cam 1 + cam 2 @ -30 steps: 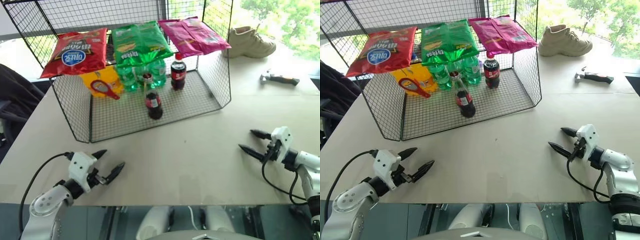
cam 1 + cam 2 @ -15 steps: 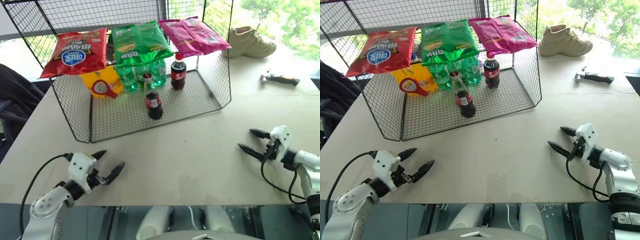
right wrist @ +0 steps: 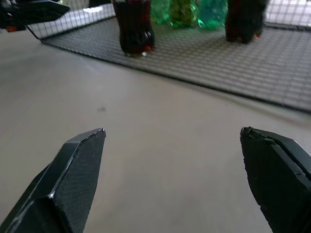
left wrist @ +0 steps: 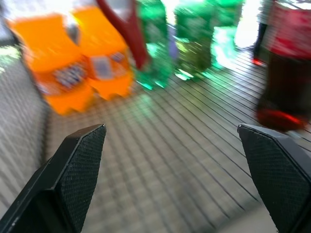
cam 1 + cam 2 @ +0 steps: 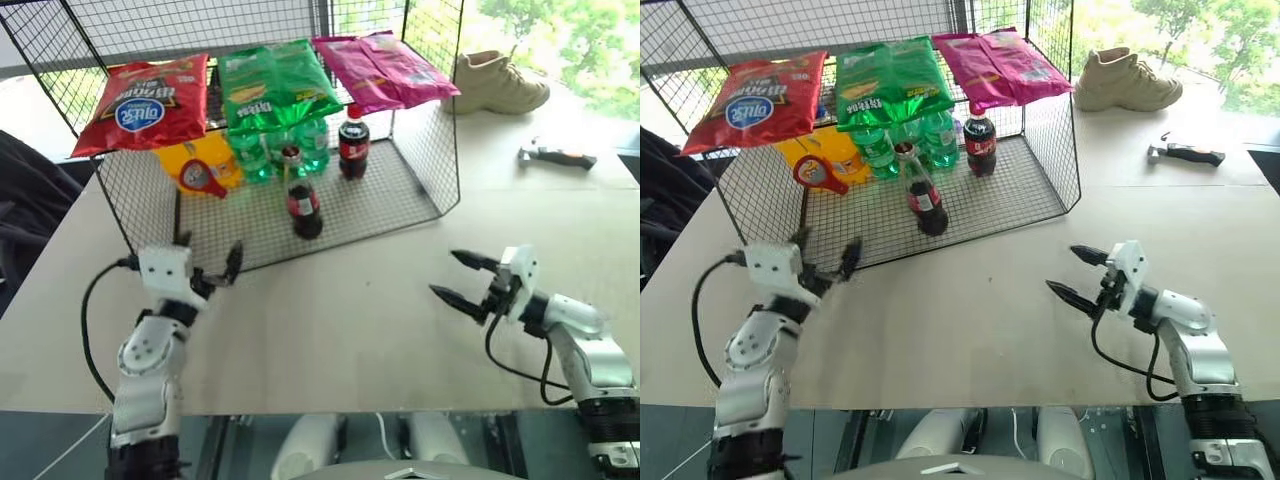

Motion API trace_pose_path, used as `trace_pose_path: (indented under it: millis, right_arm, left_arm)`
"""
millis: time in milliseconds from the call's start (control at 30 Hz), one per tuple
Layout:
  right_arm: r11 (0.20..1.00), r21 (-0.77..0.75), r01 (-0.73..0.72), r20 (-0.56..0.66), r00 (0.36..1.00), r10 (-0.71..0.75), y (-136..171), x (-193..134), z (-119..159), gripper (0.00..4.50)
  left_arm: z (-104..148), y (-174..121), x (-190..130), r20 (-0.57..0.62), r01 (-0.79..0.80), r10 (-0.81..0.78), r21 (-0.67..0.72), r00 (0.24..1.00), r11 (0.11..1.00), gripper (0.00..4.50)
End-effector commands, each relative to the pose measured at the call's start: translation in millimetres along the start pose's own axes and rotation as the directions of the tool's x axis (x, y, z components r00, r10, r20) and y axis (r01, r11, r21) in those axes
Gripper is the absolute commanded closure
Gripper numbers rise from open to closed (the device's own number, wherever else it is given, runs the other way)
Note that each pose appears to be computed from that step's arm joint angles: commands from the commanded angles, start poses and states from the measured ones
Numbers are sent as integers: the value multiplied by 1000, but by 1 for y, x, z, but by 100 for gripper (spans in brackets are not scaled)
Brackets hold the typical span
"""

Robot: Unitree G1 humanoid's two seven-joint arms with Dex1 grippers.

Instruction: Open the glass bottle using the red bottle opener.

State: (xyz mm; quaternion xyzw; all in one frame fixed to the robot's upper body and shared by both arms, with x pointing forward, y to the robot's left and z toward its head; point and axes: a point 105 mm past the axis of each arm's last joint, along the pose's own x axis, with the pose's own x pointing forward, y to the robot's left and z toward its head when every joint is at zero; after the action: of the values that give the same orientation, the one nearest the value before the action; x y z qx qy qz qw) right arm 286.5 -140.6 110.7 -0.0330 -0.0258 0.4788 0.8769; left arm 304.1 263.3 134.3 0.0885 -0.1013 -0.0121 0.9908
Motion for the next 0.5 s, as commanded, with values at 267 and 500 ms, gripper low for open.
trace_pose_path:
  millis: [267, 500]
  right_arm:
    - [995, -93, -35, 216, 975, 54, 47, 52, 79, 4]
    - [985, -159, 72, 194, 980, -40, 52, 65, 90, 4]
  left_arm:
    - [35, 33, 31, 136, -138, 127, 72, 983, 988, 0]
    - [42, 17, 53, 156, -9, -8, 111, 988, 994, 0]
